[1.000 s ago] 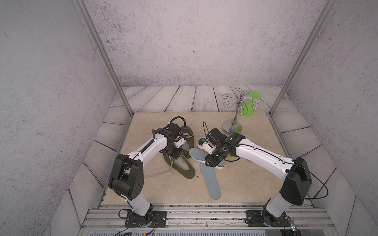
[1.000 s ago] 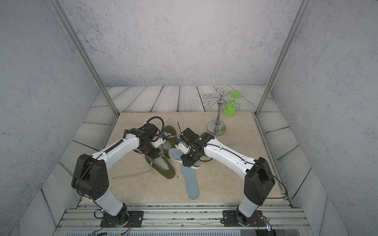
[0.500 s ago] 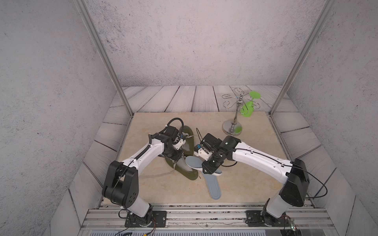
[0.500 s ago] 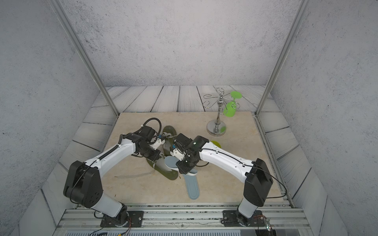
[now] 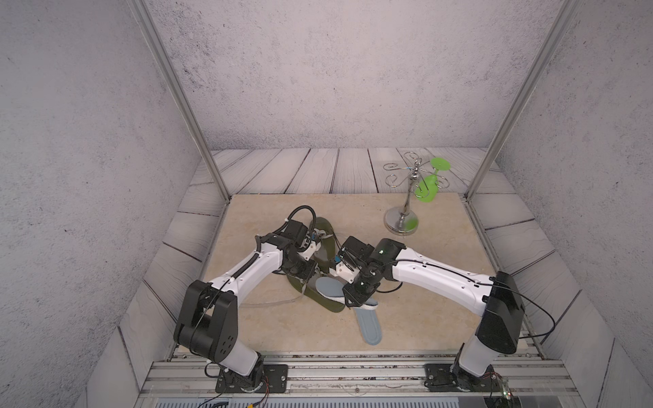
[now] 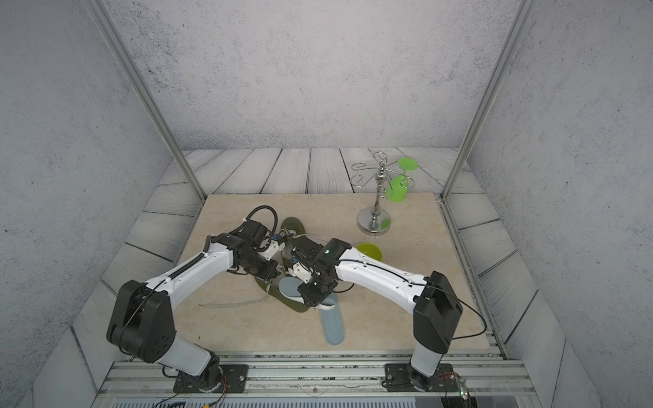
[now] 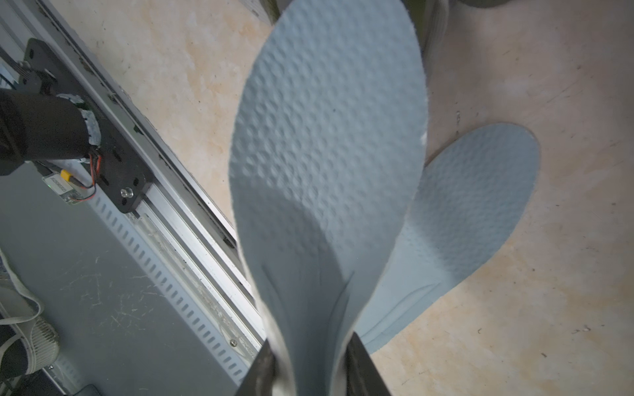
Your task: Insert the insole into the shoe
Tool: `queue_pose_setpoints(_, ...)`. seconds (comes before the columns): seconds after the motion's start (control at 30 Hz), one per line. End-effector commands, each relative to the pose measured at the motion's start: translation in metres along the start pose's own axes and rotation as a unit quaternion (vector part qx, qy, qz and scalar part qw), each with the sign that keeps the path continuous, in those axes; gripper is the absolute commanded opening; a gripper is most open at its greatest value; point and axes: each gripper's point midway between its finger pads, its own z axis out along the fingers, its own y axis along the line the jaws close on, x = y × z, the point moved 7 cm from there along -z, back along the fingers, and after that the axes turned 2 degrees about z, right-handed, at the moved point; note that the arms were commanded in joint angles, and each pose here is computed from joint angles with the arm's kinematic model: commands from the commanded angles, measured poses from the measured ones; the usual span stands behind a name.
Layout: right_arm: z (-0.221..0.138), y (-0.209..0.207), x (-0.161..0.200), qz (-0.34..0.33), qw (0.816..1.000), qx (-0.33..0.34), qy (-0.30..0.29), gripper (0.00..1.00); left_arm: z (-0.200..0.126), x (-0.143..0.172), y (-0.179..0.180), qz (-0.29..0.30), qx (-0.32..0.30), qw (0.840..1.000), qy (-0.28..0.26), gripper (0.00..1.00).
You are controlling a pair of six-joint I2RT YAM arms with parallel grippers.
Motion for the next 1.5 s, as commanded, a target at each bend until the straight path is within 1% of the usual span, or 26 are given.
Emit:
queue_pose_setpoints(0.0, 0.011, 0.003, -0.004, 0.011, 1.000, -0.023, 0.012, 0.32, -0.005, 0.000, -0.005, -0.003, 0.012, 1.000, -0.015, 0.00)
queue_pose_setpoints(0.27, 0.018, 0.007, -0.006, 0.013, 0.999, -0.045, 0.019, 0.31, -0.001, 0.001, -0.005, -0.005, 0.016, 1.000, -0.008, 0.00)
queue_pose_setpoints(0.4, 0.018, 0.011, -0.008, 0.021, 0.998, -0.063, 0.014, 0.30, -0.002, 0.002, -0.005, -0.004, 0.015, 1.000, -0.008, 0.00)
queue_pose_setpoints(0.47, 0.019, 0.009, -0.007, 0.023, 0.998, -0.056, 0.013, 0.30, -0.002, 0.003, -0.005, -0.004, 0.016, 1.000, -0.008, 0.00)
queue_pose_setpoints(0.57, 0.024, 0.001, -0.009, 0.025, 0.999, -0.029, 0.015, 0.30, -0.001, 0.003, -0.005, -0.003, 0.017, 1.000, -0.008, 0.00)
queue_pose_setpoints(0.7, 0.031, -0.003, -0.017, 0.038, 0.999, -0.032, 0.023, 0.30, -0.001, 0.004, -0.005, -0.004, 0.017, 1.000, -0.008, 0.00)
queue_pose_setpoints(0.8, 0.032, -0.006, -0.023, 0.038, 0.999, -0.016, 0.023, 0.30, -0.003, 0.003, -0.006, -0.003, 0.018, 1.000, -0.010, 0.00)
queue_pose_setpoints(1.13, 0.029, -0.010, -0.042, 0.015, 1.000, 0.011, -0.005, 0.30, -0.002, 0.001, -0.008, -0.003, 0.030, 0.999, -0.012, 0.00)
queue_pose_setpoints(1.47, 0.040, -0.017, -0.049, -0.016, 0.999, 0.034, -0.032, 0.29, -0.001, -0.005, -0.013, -0.005, 0.058, 0.998, -0.025, 0.00)
